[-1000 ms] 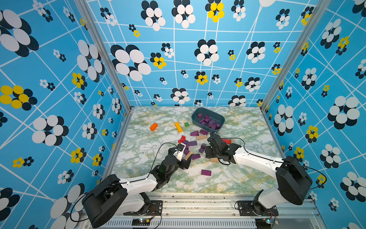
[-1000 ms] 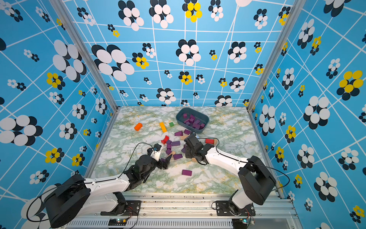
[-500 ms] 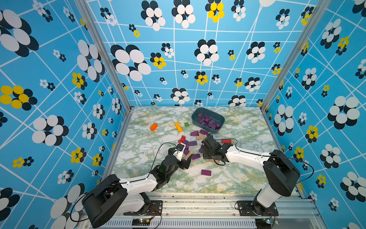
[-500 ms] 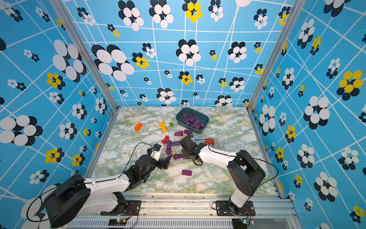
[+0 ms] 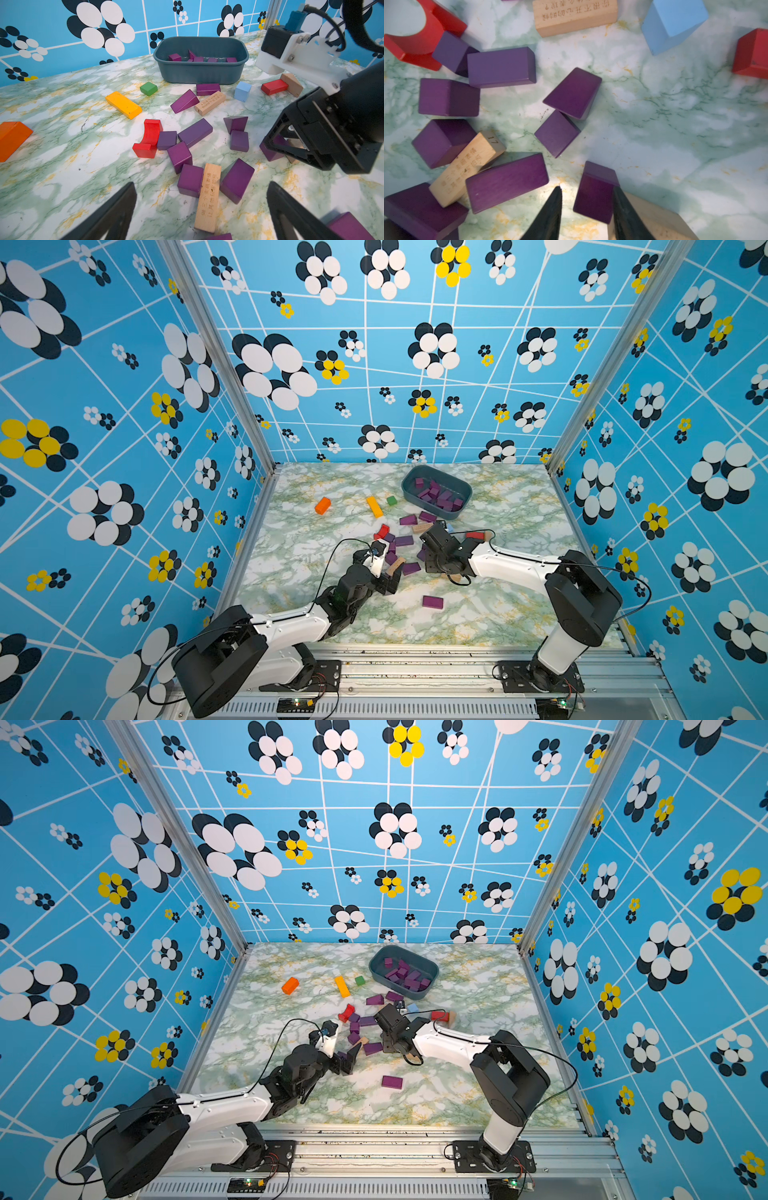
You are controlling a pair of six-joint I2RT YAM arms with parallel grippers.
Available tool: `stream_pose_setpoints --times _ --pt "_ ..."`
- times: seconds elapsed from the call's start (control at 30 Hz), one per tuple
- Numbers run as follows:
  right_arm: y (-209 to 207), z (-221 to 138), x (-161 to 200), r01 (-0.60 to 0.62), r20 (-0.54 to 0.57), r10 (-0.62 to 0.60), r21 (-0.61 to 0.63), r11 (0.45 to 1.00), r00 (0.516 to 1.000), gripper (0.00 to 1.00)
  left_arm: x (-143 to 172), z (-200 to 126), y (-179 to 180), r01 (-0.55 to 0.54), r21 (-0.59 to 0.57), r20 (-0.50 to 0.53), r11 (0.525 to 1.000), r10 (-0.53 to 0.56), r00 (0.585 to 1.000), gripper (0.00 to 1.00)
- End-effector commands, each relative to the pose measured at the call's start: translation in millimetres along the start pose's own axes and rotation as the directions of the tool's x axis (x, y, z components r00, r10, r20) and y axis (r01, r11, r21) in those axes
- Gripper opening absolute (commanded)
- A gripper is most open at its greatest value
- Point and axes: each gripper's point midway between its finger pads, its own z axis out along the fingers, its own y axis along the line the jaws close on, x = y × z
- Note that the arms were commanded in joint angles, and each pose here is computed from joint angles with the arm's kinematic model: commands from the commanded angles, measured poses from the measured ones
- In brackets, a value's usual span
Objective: Pick purple bricks into the storage bin
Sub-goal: Pick up the building block from the center of the board.
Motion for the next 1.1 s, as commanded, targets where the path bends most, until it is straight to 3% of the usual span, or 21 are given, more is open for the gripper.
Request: stream_pose_setpoints --times 0.0,0.93,1.07 --pt "-8 2 7 0.000 -0.024 0.002 0.056 0.998 1.000 0.42 -6 1 0 0.018 -0.005 0.025 1.000 -0.018 1.000 0.99" --pt "2 14 10 -0.001 -0.057 0.003 0.032 0.999 0.998 0.41 -3 4 0 0.021 -0.008 0.007 1.000 -0.021 1.000 0.99" --pt "3 19 11 0.005 -0.065 -0.002 0.042 0.999 0.998 0.32 -3 5 -1 0.020 -0.008 0.004 1.000 -0.020 1.000 0.99"
